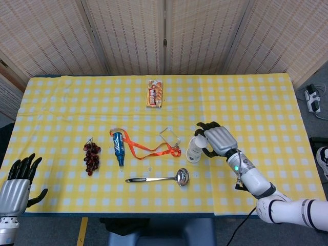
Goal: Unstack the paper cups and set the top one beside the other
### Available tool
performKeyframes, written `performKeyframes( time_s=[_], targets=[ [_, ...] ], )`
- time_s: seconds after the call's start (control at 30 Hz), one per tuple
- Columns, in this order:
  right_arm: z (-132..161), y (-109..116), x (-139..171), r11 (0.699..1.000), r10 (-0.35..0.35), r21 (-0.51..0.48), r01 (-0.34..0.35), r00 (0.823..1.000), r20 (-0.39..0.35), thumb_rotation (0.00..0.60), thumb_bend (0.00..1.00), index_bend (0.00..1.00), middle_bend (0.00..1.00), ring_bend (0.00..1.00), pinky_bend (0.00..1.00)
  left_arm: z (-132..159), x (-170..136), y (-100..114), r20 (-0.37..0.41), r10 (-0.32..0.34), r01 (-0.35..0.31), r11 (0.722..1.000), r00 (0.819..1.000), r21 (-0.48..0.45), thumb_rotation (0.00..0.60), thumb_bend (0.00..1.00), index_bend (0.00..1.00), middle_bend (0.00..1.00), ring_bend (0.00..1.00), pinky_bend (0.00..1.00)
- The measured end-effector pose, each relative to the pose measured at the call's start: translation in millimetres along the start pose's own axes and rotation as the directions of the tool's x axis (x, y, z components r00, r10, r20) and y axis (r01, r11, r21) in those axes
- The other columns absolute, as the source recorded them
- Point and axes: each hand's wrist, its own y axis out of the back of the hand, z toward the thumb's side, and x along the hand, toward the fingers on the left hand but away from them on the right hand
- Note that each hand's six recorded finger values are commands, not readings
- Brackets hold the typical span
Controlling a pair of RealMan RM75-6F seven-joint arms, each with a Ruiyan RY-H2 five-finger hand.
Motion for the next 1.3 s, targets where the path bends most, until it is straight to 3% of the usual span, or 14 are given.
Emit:
performKeyframes(
  time_s=[0.13, 0.3, 0.53, 0.83, 1.3],
  targets=[
    [-20, 17, 15, 0.998, -0.053, -0.04, 0.054, 0.998, 0.039, 0.6, 0.45, 0.35, 0.14, 0.16, 0.12, 0, 0, 0, 0.001, -0.001, 0.001, 1.0, 1.0, -0.001, 0.6, 0.29, 0.1, 0.0, 0.0, 0.0],
    [-42, 18, 25, 0.994, -0.063, -0.087, 0.07, 0.995, 0.082, 0.6, 0.45, 0.35, 0.14, 0.16, 0.12, 2, 1, -1, 0.005, -0.004, 0.004, 1.0, 1.0, -0.001, 0.6, 0.29, 0.1, 0.0, 0.0, 0.0],
    [-70, -6, 25, 0.993, -0.016, -0.117, 0.031, 0.992, 0.124, 0.6, 0.45, 0.35, 0.14, 0.16, 0.12, 3, 1, -2, 0.007, -0.007, 0.007, 1.0, 1.0, 0.001, 0.6, 0.29, 0.1, 0.0, 0.0, 0.0],
    [-85, -49, 14, 0.988, 0.05, -0.151, -0.03, 0.99, 0.131, 0.6, 0.45, 0.35, 0.14, 0.16, 0.12, 5, 1, -3, 0.01, -0.012, 0.012, 1.0, 1.0, 0.002, 0.6, 0.29, 0.1, 0.0, 0.0, 0.0],
    [-82, -64, 5, 0.987, 0.056, -0.154, -0.038, 0.992, 0.111, 0.6, 0.45, 0.34, 0.12, 0.16, 0.12, 3, 0, -3, 0.006, -0.011, 0.011, 1.0, 1.0, 0.0, 0.6, 0.29, 0.1, 0.0, 0.0, 0.0]
  ],
)
